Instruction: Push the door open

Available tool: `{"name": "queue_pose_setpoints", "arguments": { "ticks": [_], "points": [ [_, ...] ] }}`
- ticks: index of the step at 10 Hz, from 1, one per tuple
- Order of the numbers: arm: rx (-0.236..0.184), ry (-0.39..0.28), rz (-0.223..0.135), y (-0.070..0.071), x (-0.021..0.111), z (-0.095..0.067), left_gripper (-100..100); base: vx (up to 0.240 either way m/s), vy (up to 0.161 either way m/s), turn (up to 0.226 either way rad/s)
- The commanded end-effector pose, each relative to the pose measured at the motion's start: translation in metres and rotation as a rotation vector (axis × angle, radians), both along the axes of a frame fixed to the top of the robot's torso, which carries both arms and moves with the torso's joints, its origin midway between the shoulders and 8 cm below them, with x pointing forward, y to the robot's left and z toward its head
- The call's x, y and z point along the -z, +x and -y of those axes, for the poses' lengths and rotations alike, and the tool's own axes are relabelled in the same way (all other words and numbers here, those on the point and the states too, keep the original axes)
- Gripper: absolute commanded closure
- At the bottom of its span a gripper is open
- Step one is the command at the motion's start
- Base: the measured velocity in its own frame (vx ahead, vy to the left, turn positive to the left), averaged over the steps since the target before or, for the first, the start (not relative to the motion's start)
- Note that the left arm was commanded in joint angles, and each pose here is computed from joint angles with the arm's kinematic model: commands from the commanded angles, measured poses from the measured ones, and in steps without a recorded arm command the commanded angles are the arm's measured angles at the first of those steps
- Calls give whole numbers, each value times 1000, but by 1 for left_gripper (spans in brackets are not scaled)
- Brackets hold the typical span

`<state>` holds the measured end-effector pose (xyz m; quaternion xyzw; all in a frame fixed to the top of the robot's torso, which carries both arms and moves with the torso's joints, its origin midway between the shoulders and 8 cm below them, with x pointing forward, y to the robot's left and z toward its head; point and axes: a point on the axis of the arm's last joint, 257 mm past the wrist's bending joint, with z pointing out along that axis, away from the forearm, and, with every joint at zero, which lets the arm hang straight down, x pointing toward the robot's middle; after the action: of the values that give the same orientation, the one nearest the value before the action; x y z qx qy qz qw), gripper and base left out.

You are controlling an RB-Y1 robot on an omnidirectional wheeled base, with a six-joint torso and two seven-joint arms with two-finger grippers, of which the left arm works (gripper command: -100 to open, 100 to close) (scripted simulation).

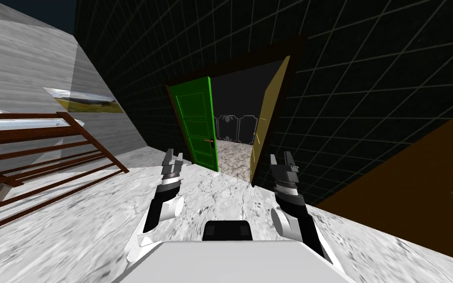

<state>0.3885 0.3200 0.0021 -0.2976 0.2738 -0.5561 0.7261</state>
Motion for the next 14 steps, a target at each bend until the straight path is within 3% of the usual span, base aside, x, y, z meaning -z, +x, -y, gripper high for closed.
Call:
{"name": "queue_pose_setpoints", "arguments": {
  "ticks": [1, 14],
  "points": [
    [-6, 3, -22, 9, 9, -3, -100, 89, 107, -122],
    [-61, -5, -211, 82, 88, -34, -100, 75, 118, -132]
  ]
}}
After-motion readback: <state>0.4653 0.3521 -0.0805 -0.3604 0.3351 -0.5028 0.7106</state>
